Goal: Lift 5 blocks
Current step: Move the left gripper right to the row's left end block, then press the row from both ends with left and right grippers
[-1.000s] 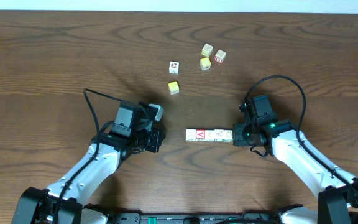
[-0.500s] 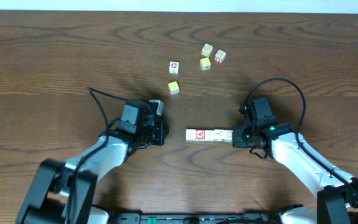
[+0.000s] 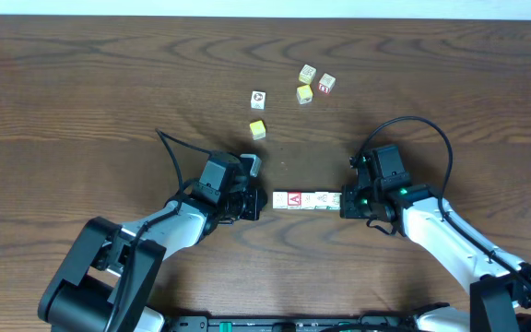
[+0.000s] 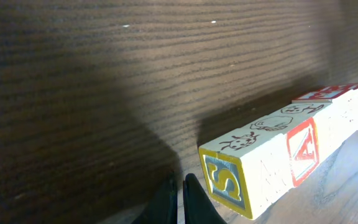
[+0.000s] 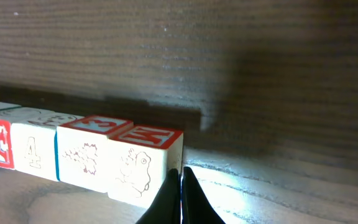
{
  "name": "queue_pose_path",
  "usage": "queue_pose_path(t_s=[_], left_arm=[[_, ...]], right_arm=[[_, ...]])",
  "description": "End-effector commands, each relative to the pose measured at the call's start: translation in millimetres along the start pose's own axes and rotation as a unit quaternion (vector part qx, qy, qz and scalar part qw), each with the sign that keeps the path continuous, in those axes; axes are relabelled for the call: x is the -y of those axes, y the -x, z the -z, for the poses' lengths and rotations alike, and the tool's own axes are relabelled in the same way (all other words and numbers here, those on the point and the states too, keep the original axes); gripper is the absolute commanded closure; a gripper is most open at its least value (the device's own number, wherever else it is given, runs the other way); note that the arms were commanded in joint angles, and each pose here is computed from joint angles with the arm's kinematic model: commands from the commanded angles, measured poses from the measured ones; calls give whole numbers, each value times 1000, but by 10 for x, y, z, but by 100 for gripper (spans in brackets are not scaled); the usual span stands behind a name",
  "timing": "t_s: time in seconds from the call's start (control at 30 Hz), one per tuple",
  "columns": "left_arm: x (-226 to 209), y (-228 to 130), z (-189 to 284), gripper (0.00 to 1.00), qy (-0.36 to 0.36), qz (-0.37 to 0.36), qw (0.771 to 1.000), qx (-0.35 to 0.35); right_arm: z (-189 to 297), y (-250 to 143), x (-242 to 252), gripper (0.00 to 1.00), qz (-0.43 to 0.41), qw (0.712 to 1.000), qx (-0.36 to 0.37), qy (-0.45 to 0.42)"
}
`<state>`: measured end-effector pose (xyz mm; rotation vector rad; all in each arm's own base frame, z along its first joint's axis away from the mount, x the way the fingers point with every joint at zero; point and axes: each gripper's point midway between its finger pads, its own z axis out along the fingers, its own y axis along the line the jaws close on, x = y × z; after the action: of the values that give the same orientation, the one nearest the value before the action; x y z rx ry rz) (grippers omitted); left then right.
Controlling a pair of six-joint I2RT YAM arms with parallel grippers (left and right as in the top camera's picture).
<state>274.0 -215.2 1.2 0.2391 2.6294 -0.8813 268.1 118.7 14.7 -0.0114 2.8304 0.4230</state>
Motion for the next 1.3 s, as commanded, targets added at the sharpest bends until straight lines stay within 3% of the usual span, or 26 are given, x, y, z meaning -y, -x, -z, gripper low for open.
queue_pose_path(t_s=[0.0,0.43,0.93,1.27], left_arm=[[8,52,-21,93,1,-1,1000,7],[116,265,-7,93,-20,-23,998,50],[117,173,-14,93,-26,36,999,29],[-97,99,-16,93,29,60,998,23]], right_arm=[[-28,-32,31,99,-14,1000,-7,3],[-200,-71,74,99,-24,999,-24,-1],[-215,-26,21,99,-21,1000,-17,14],[-215,-24,23,99,-21,1000,-16,14]])
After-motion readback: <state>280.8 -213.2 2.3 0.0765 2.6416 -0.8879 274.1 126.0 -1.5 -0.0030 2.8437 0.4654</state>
